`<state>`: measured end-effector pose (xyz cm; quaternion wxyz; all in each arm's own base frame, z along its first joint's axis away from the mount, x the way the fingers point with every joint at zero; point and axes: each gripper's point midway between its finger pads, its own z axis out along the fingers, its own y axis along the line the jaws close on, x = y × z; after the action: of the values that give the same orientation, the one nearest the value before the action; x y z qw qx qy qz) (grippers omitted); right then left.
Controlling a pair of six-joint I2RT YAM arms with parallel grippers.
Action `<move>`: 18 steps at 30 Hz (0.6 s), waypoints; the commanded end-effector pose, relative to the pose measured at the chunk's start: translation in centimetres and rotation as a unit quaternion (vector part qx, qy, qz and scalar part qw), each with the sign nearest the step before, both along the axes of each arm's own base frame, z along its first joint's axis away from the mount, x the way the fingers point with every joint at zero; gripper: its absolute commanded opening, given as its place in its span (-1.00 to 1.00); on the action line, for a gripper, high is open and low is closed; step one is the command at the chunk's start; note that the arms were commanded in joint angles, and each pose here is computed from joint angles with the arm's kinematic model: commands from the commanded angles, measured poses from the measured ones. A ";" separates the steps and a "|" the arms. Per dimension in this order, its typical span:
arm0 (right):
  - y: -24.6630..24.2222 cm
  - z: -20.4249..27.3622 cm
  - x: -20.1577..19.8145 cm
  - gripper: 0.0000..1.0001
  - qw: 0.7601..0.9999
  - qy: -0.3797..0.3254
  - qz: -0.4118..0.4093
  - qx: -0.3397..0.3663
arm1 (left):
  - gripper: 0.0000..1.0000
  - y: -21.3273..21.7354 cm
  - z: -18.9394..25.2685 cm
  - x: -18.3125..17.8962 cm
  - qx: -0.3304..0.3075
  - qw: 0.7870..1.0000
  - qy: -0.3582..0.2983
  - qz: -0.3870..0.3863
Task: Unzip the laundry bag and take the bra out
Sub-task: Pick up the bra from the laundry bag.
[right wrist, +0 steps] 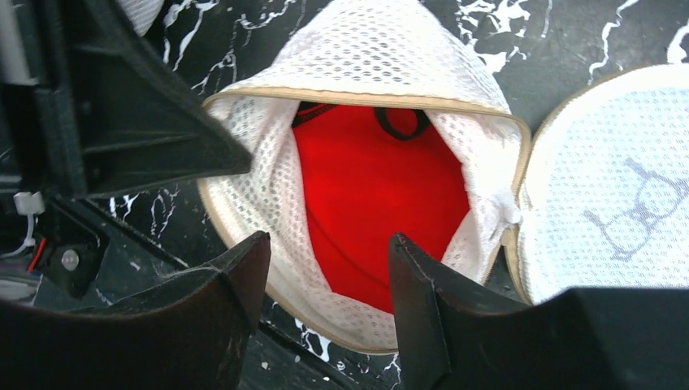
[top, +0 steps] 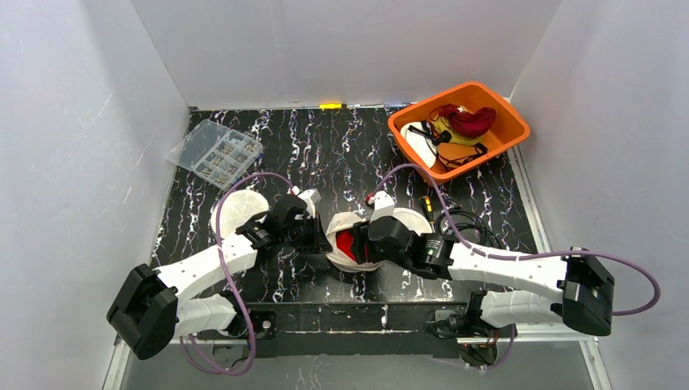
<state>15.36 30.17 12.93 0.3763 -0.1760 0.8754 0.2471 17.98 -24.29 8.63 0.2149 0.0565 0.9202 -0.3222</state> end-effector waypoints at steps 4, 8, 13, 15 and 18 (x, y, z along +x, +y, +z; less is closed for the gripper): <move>-2.7 -1.9 1.7 0.33 0.996 0.013 -0.087 -0.028 | -1.00 0.0 0.1 -0.1 -0.004 1.000 -0.003 0.003; -4.0 -3.6 1.6 0.48 0.993 0.018 -0.095 -0.065 | -1.00 0.0 -0.4 -0.2 -0.001 1.000 0.003 0.004; -4.7 -5.0 1.4 0.50 0.991 0.029 -0.101 -0.078 | -1.00 -0.2 -0.7 -0.3 0.000 1.000 0.009 0.001; -4.9 -4.8 1.5 0.50 0.991 0.025 -0.106 -0.078 | -1.00 -0.4 -0.9 -0.3 0.000 1.000 0.012 -0.003; -4.3 -2.6 1.8 0.50 0.994 0.003 -0.098 -0.044 | -1.00 -0.5 -0.9 -0.3 0.000 1.000 0.013 -0.004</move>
<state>16.23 25.84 7.94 0.3510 -0.1238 0.9157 0.1513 18.00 -24.59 7.92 0.2088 0.0512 0.9221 -0.3217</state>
